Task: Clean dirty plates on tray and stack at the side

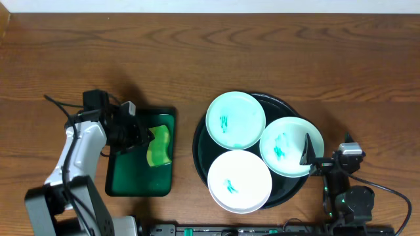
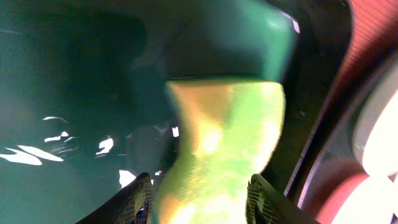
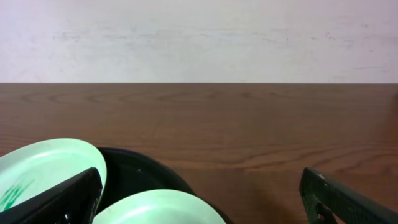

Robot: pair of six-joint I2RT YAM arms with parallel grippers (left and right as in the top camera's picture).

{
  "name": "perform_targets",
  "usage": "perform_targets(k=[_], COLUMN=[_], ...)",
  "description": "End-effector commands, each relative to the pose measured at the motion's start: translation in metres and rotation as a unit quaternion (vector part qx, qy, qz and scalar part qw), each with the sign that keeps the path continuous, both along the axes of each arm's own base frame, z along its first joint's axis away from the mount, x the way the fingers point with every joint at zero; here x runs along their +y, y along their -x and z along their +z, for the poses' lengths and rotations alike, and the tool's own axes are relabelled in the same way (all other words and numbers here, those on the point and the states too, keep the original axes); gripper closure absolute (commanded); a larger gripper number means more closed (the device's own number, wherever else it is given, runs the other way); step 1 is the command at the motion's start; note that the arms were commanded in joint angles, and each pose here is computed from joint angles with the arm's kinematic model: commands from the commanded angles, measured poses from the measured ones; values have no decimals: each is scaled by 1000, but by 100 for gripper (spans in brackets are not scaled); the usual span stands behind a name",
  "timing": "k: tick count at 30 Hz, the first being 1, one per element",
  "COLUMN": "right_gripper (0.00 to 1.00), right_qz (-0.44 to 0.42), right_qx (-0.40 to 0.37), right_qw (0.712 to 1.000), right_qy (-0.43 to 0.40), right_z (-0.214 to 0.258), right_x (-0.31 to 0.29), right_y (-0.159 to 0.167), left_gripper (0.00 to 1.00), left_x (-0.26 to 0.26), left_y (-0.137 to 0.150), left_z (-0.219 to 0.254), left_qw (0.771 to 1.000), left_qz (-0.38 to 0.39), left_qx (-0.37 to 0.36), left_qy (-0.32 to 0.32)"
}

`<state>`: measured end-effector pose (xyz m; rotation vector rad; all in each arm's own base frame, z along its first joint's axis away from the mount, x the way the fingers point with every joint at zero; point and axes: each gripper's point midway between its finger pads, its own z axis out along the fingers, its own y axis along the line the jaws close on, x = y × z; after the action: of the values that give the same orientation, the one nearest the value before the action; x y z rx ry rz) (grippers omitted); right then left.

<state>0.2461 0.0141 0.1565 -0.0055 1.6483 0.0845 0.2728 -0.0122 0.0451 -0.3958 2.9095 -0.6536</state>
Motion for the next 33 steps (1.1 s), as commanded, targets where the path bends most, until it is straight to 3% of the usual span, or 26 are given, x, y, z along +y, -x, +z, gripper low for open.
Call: perform_targets(k=[1, 12, 14, 15, 17, 27, 33], right_gripper=[1, 1, 1, 1, 1, 1, 1], right_qz=[-3, -3, -3, -3, -3, -3, -3], right_qx=[2, 2, 2, 2, 2, 2, 2], right_qw=[1000, 1000, 1000, 1000, 1000, 1000, 1000], right_qy=[4, 4, 4, 4, 4, 4, 4], right_z=[-1, -1, -2, -2, -1, -2, -2], right_x=[-2, -2, -2, -2, -2, -2, -2], right_y=[0, 0, 0, 0, 0, 0, 0], left_gripper=[49, 48, 61, 75, 92, 93, 92], left_x=[-19, -28, -28, -28, -28, -28, -21], left_y=[9, 18, 17, 16, 15, 15, 13], left_z=[-14, -56, -56, -57, -56, -56, -56], left_qw=[997, 991, 991, 991, 992, 992, 993], left_qz=[-46, -58, -58, -58, -58, -55, -10], left_qx=[1, 50, 47, 46, 44, 45, 68], left_qy=[63, 107, 108, 108, 107, 107, 91])
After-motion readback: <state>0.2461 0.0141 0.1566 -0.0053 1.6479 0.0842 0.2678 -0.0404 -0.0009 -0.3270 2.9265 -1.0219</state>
